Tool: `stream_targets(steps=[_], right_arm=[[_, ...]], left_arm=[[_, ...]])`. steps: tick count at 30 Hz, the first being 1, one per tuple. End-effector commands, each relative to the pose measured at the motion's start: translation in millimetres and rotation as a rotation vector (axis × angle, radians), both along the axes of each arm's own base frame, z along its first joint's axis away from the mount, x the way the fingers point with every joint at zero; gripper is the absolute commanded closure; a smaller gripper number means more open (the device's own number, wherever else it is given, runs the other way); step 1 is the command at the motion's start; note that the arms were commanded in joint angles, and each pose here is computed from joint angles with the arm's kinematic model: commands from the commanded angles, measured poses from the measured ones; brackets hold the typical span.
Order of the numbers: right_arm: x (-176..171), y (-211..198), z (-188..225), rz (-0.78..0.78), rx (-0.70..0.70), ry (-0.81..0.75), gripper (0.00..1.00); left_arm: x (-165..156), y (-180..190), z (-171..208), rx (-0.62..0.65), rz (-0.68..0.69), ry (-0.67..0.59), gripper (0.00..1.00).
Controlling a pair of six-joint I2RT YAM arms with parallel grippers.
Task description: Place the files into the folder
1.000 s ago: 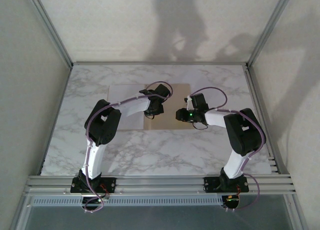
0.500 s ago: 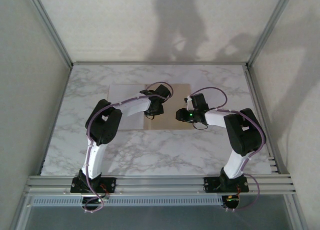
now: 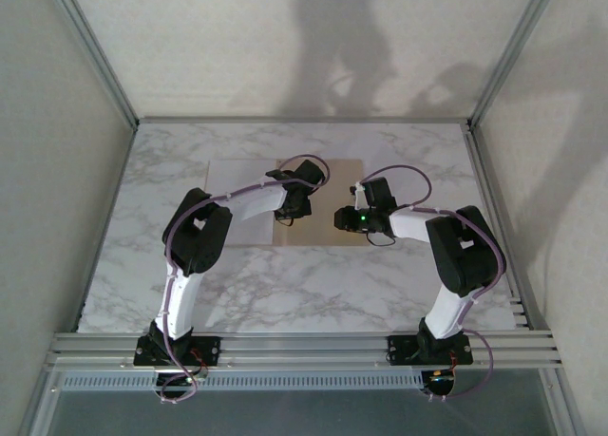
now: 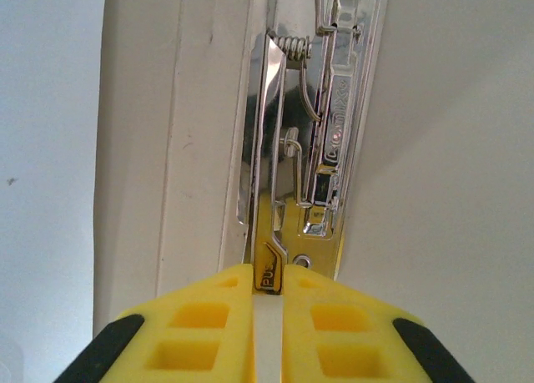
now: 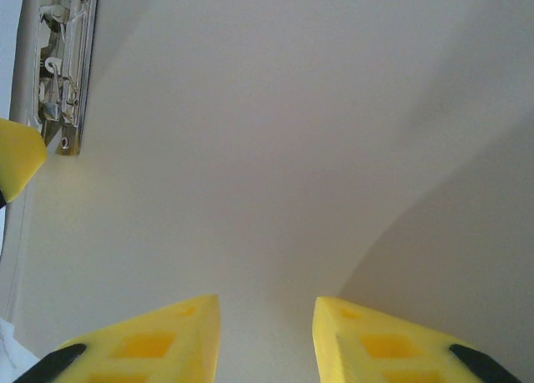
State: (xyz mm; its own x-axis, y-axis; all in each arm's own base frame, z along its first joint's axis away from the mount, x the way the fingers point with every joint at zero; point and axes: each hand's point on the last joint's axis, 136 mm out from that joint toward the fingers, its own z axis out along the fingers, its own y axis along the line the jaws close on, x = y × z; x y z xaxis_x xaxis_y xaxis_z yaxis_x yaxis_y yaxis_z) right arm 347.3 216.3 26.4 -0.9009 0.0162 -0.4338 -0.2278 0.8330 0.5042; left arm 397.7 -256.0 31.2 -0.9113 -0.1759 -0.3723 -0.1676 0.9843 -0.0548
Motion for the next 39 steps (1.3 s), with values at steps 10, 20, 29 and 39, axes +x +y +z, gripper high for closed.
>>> stream_targets(steps=[10,20,29,39], right_arm=[[-25.9,-12.4,-22.4,0.007,-0.065,0.108,0.64],[-25.9,-12.3,-22.7,0.009,-0.068,0.113,0.64],[-26.5,-12.2,-23.2,0.014,-0.071,0.116,0.64],[-25.1,-9.4,-20.8,0.021,-0.063,0.122,0.64]], left_arm=[[-23.9,0.7,-41.7,0.025,-0.035,0.122,0.94],[-33.4,1.0,-59.3,0.016,-0.035,0.149,0.96],[-40.3,-11.2,-72.2,-0.001,-0.052,0.158,0.98],[-22.9,-20.5,-26.9,-0.030,-0.043,0.071,0.98]])
